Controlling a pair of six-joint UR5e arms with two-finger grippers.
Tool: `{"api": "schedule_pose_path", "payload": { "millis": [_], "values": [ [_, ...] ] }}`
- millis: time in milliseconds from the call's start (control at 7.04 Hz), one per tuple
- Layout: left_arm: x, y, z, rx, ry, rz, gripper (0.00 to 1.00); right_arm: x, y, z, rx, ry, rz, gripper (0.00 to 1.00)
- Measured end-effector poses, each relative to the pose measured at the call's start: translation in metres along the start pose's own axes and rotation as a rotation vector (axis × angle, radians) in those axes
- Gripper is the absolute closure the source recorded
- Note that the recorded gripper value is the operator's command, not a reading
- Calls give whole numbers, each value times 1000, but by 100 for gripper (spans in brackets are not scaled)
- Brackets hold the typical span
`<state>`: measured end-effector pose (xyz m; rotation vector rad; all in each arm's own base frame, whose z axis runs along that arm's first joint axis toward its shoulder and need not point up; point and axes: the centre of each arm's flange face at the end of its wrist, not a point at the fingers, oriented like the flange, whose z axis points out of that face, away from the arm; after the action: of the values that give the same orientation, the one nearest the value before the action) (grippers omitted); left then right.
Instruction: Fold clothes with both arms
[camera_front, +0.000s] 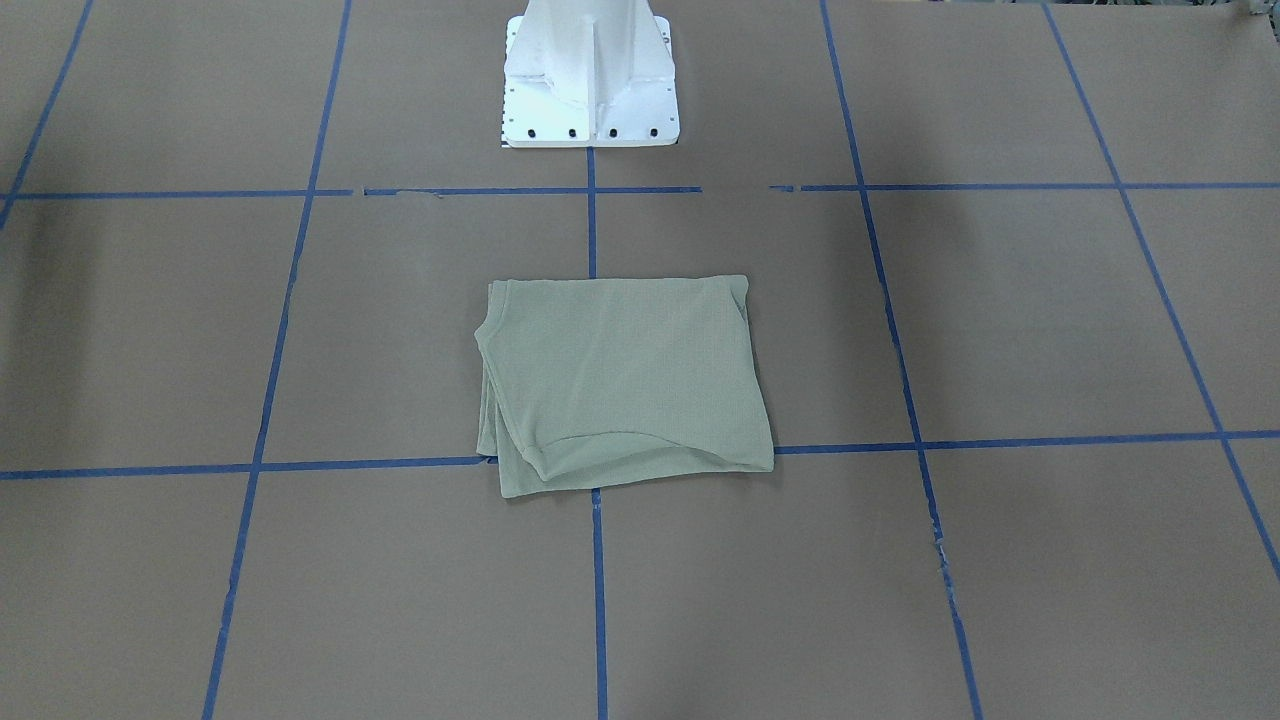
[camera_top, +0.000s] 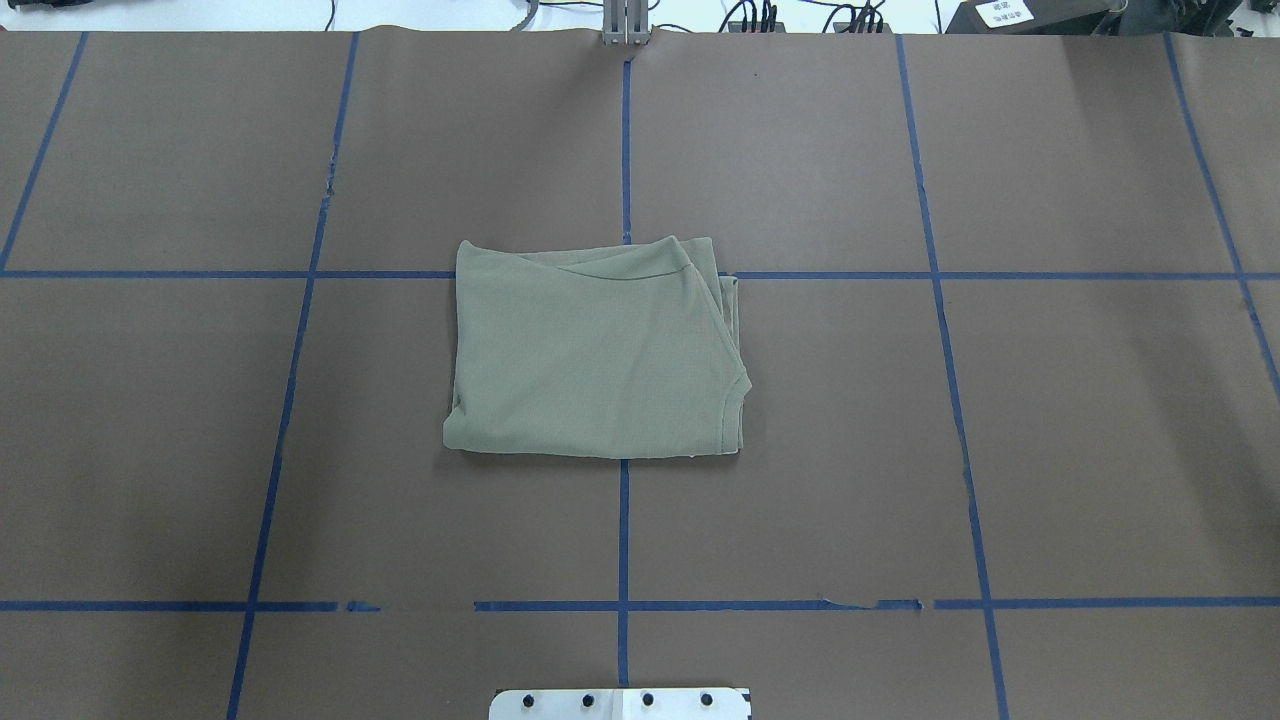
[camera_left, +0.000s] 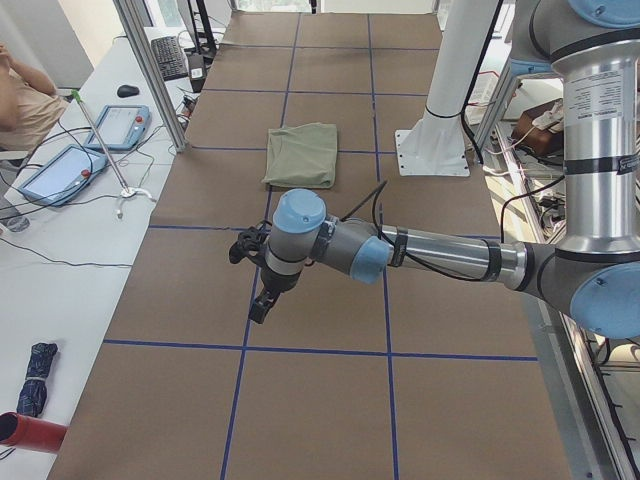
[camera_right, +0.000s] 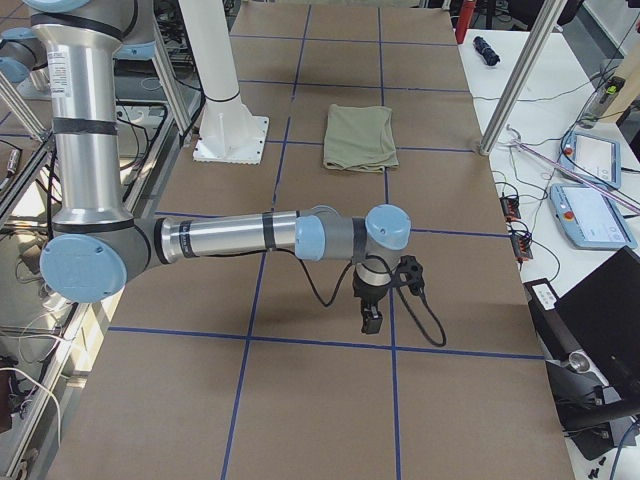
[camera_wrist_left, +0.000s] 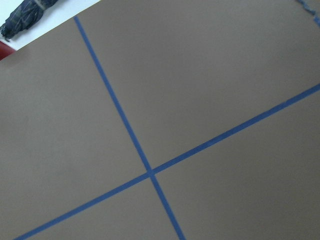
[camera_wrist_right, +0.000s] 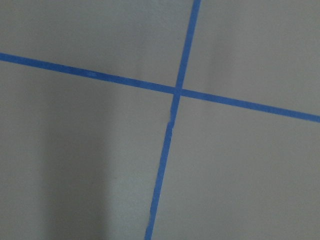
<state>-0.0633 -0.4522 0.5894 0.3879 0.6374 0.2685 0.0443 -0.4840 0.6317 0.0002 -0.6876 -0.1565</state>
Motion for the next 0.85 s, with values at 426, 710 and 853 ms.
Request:
{"api": "schedule_pose_path", "payload": {
  "millis": [426, 710, 853],
  "values": [
    [-19, 34, 10, -80, 123, -145, 0, 24, 43, -8, 26, -27, 60, 0],
    [-18, 38, 11, -119, 159, -194, 0, 23, 47, -11, 32, -28, 61, 0],
    [-17, 38, 11, -123, 163, -199, 0, 23, 47, -11, 33, -27, 61, 0]
  ]
}}
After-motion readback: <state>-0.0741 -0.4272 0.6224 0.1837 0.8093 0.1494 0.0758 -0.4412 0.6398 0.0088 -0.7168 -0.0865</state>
